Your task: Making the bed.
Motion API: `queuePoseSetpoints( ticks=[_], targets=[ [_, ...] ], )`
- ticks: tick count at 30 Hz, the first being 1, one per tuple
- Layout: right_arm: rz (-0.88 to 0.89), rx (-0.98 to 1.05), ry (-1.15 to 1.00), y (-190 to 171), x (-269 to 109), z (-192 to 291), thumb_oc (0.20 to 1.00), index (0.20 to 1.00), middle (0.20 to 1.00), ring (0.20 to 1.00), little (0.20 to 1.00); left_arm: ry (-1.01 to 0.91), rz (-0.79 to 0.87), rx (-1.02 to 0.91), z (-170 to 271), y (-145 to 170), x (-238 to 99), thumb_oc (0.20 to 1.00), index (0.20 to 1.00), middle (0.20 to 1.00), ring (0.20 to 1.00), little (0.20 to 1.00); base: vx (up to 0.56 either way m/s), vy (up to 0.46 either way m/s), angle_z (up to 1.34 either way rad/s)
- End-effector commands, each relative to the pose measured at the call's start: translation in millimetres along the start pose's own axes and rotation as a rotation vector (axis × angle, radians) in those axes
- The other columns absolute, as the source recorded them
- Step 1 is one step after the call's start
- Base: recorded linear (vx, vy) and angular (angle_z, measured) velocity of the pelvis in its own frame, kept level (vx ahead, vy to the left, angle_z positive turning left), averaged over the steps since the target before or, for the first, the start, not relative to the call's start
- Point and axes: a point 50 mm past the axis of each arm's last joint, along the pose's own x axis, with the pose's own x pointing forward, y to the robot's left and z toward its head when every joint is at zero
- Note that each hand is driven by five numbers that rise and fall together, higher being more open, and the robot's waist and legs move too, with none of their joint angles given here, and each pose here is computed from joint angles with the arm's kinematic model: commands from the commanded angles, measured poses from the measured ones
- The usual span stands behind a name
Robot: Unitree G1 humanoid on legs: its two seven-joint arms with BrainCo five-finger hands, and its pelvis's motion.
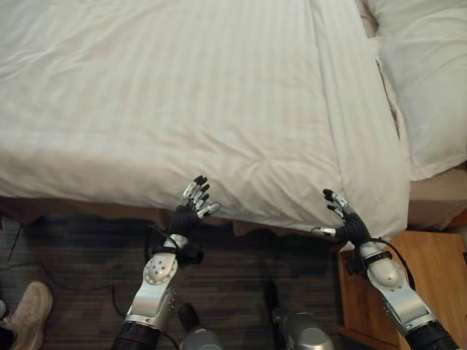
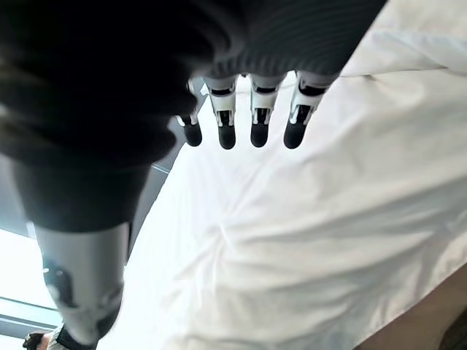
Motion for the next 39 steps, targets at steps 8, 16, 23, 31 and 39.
queuePoseSetpoints(
  ticks=[8, 16, 23, 31, 39],
  targets=[
    [-0.120, -0.082, -0.156, -36.6, 9.8, 30.8, 1.000, 1.000, 1.000, 1.000, 1.000, -0.187, 0.028, 0.147, 38.8, 8.3, 10.7, 1.000, 1.000, 1.000, 1.000, 1.000, -0.18, 0.017, 0.67],
    [-0.188, -0.077, -0.059, -48.1, 1.5, 11.4, 1.000, 1.000, 1.000, 1.000, 1.000, -0.139, 0.035, 0.125, 28.9, 7.7, 11.2, 1.000, 1.000, 1.000, 1.000, 1.000, -0.02, 0.131, 0.84],
    [-0.190, -0.039, -0.032, -36.3, 7.8, 6.1, 1.000, 1.000, 1.000, 1.000, 1.000, -0.127, 0.044, 0.202, 35.7, 21.7, 20.2, 1.000, 1.000, 1.000, 1.000, 1.000, -0.12, 0.113, 0.14],
    [-0.172, -0.005, -0.047, -26.4, 5.5, 6.9, 1.000, 1.000, 1.000, 1.000, 1.000, -0.101, 0.000, 0.217, 26.7, 10.5, 16.4, 1.000, 1.000, 1.000, 1.000, 1.000, -0.15, 0.140, 0.37],
    [-0.159, 0.002, -0.094, -20.3, 13.6, 16.6, 1.000, 1.000, 1.000, 1.000, 1.000, -0.136, 0.011, 0.219, 34.4, 11.3, 19.8, 1.000, 1.000, 1.000, 1.000, 1.000, -0.14, -0.069, 0.07]
  ],
)
